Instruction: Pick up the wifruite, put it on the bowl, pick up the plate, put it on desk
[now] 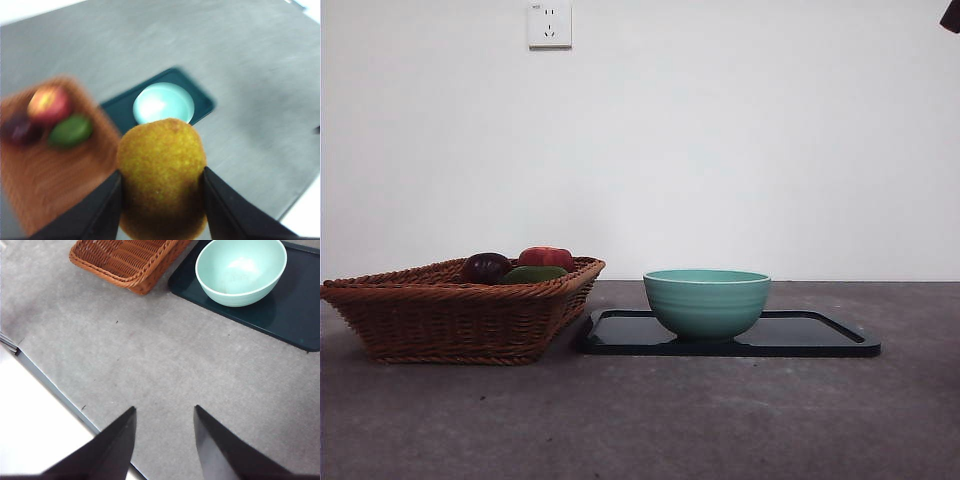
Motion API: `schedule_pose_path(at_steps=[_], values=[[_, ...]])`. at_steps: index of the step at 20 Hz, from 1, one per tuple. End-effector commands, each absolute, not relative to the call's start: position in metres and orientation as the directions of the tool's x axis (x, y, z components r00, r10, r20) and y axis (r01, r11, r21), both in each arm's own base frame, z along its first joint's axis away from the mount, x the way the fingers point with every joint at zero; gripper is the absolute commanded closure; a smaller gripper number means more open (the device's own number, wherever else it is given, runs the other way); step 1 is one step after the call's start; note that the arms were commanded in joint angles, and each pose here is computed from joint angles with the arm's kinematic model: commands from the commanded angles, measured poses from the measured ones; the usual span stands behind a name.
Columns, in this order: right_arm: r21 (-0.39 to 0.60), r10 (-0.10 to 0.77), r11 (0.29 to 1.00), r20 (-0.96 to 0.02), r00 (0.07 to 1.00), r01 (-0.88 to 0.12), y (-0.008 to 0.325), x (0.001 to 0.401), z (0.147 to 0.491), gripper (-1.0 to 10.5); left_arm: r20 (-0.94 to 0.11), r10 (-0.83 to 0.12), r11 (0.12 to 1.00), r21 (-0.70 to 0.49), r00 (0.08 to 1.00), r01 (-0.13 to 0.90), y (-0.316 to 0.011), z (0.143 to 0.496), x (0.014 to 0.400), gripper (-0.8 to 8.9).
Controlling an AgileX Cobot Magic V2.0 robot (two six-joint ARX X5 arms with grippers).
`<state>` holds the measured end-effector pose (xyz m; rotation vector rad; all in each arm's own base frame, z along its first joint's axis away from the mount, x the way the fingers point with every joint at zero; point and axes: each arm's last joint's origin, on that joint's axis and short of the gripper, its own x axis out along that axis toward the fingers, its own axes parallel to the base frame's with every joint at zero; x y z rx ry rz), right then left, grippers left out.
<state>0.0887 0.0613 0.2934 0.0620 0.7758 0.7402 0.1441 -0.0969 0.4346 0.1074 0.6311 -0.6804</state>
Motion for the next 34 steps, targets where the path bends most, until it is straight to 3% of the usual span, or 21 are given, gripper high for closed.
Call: schedule_pose_path(at_steps=[1,5,12,19,26,30,34], values=[[0.301,0.632,0.745,-0.606,0.483,-0.596,0.062,0.089,0.295,7.6,-0.574,-0.528,0.817,-0.144,0.626,0.558,-0.094,0.419,0.139,6.94],[0.302,0.632,0.745,-0.606,0.484,-0.595,0.062,0.089,0.295,7.6,-0.595,-0.467,0.866,-0.159,0.654,0.474,-0.094,0.379,0.143,6.94],[0.305,0.632,0.746,-0.606,0.483,-0.592,0.062,0.089,0.295,7.6,-0.598,-0.235,0.965,-0.047,0.766,0.260,-0.112,0.318,0.183,6.94],[0.305,0.631,0.746,-0.607,0.483,-0.592,0.062,0.089,0.295,7.6,-0.649,-0.187,0.971,-0.008,0.737,0.239,-0.143,0.273,0.236,6.94],[0.305,0.631,0.746,-0.607,0.483,-0.592,0.062,0.089,0.295,7.6,-0.695,-0.084,0.987,0.041,0.715,0.156,-0.143,0.234,0.272,6.94],[0.304,0.631,0.746,-0.606,0.484,-0.592,0.062,0.089,0.295,7.6,-0.748,-0.137,0.981,-0.013,0.649,0.192,-0.141,0.215,0.284,6.94],[0.304,0.631,0.746,-0.606,0.484,-0.592,0.062,0.089,0.295,7.6,-0.761,-0.132,0.981,-0.009,0.635,0.193,-0.143,0.204,0.289,6.93]])
